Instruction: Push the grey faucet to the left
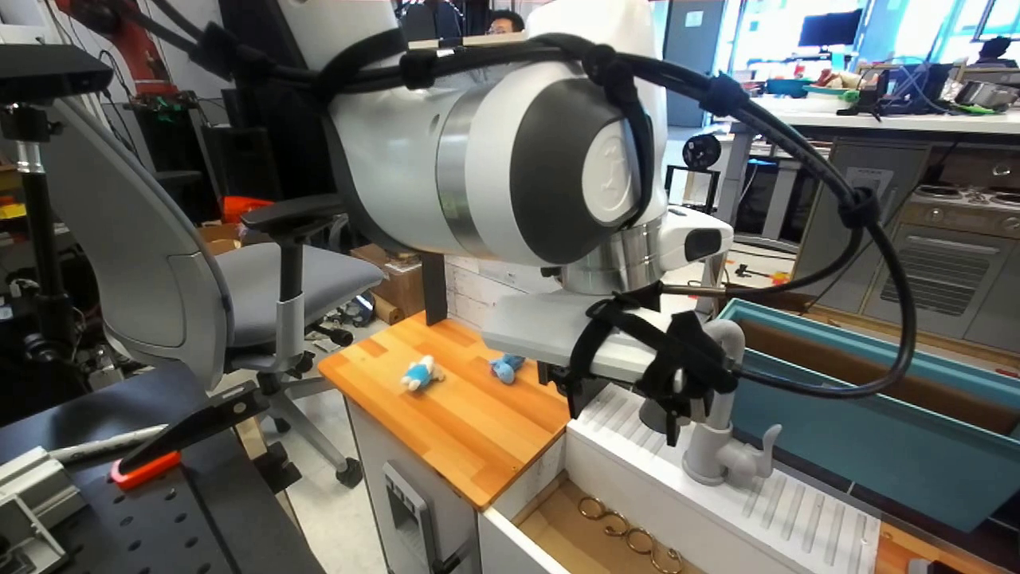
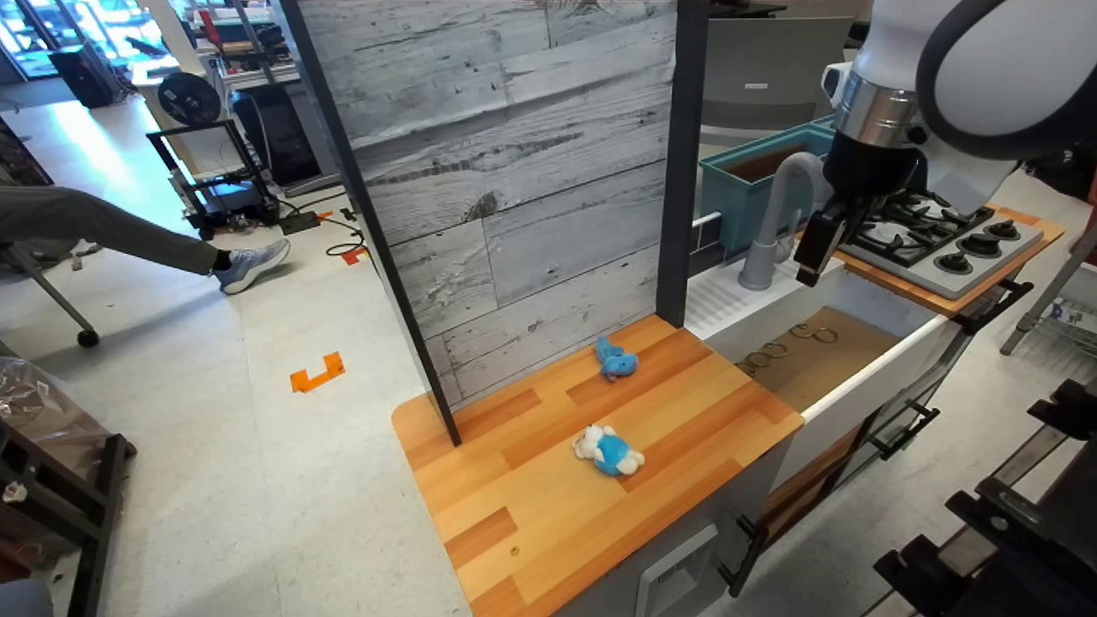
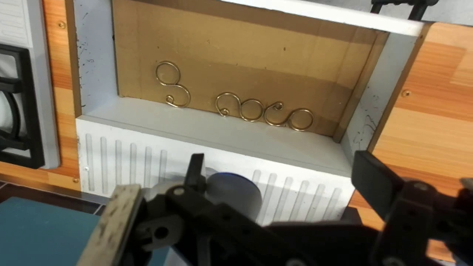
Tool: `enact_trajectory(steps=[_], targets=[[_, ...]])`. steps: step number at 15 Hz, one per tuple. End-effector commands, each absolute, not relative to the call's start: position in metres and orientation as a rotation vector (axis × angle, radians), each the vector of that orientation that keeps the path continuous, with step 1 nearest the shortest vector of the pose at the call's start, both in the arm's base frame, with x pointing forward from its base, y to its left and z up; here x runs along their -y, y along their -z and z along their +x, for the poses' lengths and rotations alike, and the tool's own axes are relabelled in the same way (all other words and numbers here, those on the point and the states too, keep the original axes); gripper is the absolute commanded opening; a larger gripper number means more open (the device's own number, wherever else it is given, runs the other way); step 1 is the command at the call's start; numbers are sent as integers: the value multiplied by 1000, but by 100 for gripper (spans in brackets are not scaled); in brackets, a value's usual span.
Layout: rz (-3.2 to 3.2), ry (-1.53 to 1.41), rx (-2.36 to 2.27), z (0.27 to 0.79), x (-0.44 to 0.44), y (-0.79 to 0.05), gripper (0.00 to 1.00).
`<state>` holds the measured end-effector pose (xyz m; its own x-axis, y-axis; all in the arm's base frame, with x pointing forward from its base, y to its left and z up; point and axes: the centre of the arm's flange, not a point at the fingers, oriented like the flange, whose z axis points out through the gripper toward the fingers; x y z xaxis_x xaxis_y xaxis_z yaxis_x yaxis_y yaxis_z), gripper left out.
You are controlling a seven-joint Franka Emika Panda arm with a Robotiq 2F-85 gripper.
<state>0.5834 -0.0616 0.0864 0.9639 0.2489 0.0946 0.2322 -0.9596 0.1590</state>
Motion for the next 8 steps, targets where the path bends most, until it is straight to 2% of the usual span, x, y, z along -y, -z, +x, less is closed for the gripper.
enact_trajectory(steps=[1, 8], targets=[[3002, -93, -509, 607, 17, -75, 100], [2959, 84, -788, 614, -22, -76, 100]])
